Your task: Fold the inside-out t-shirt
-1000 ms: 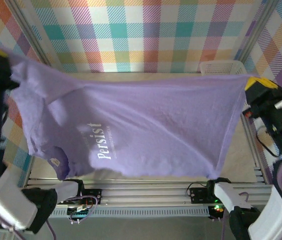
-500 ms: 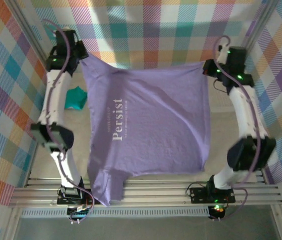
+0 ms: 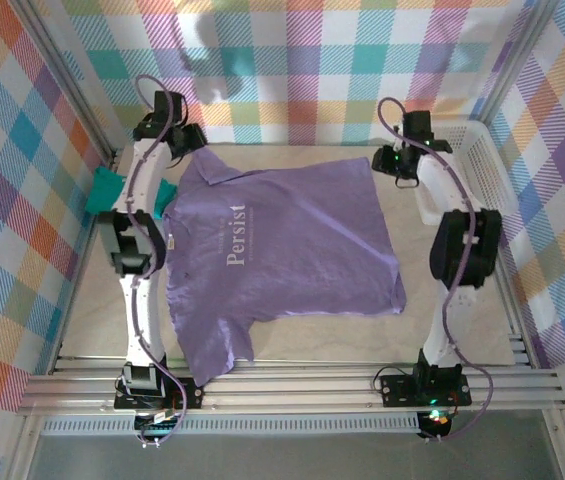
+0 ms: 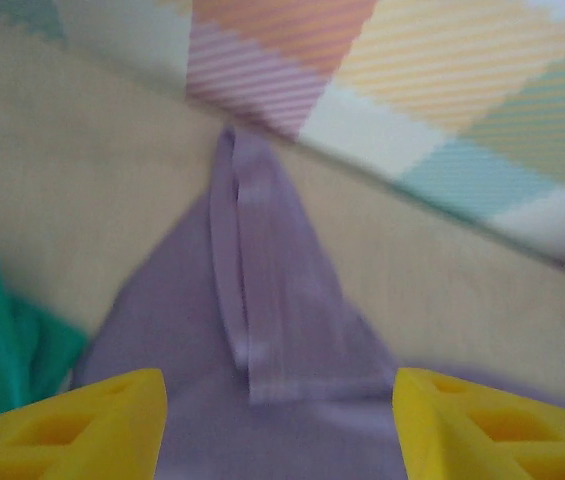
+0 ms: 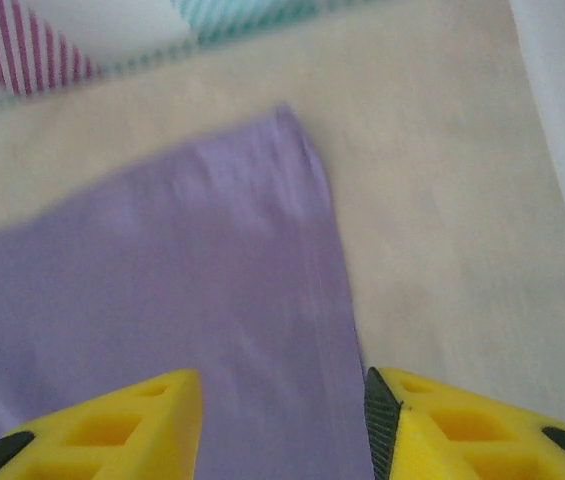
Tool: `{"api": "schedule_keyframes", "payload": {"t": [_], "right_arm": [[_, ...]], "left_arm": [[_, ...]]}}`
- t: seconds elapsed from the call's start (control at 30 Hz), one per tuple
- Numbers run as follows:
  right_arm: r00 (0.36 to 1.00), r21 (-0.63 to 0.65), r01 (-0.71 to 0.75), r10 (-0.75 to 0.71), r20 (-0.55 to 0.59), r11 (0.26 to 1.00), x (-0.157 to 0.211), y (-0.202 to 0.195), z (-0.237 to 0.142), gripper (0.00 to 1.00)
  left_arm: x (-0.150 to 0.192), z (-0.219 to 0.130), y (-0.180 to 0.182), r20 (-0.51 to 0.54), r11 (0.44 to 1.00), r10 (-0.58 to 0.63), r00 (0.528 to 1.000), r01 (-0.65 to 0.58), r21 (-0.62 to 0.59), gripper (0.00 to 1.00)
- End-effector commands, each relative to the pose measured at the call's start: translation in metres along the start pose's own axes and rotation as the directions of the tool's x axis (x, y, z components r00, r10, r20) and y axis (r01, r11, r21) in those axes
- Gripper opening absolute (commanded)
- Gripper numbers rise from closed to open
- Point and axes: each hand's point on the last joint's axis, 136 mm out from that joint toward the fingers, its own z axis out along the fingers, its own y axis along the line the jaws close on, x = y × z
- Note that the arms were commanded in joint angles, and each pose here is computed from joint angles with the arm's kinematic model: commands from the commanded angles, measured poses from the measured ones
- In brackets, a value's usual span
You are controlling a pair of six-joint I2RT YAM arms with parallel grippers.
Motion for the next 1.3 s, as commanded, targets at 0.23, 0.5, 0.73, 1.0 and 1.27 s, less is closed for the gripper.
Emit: {"api": "schedule_keyframes", "payload": {"t": [0.23, 0.5, 0.73, 1.0, 1.27], "right_arm": [[0.947, 0.145, -0.130, 0.166, -0.276, 0.981, 0.229, -0.035, -0.101, 0.54], [0.906, 0.222, -0.206, 0.272, -0.324, 0.953, 0.301, -0.055, -0.094, 0.50], [0.891, 0.263, -0.178, 0.269, -0.365, 0.948, 0.299, -0.065, -0.073, 0.29], [0.874, 0.252, -0.187, 0.278, -0.398, 0.949, 0.292, -0.073, -0.076, 0.07], [0.861, 0.068, -0.275, 0.277, -0.427, 0.959, 0.273, -0.045, -0.086, 0.00]], "left_arm": [[0.154, -0.127, -0.076, -0.096, 0.898, -0.018, 0.995, 0.058, 0.435, 0.64], [0.382, -0.191, -0.162, 0.057, 0.541, 0.582, 0.811, -0.438, 0.718, 0.61], [0.485, -0.193, -0.206, 0.279, 0.211, 0.801, 0.530, -0.686, 0.697, 0.63], [0.547, -0.173, -0.254, 0.397, 0.000, 0.856, 0.333, -0.766, 0.643, 0.67], [0.571, -0.147, -0.275, 0.418, -0.031, 0.861, 0.290, -0.790, 0.612, 0.56]]}}
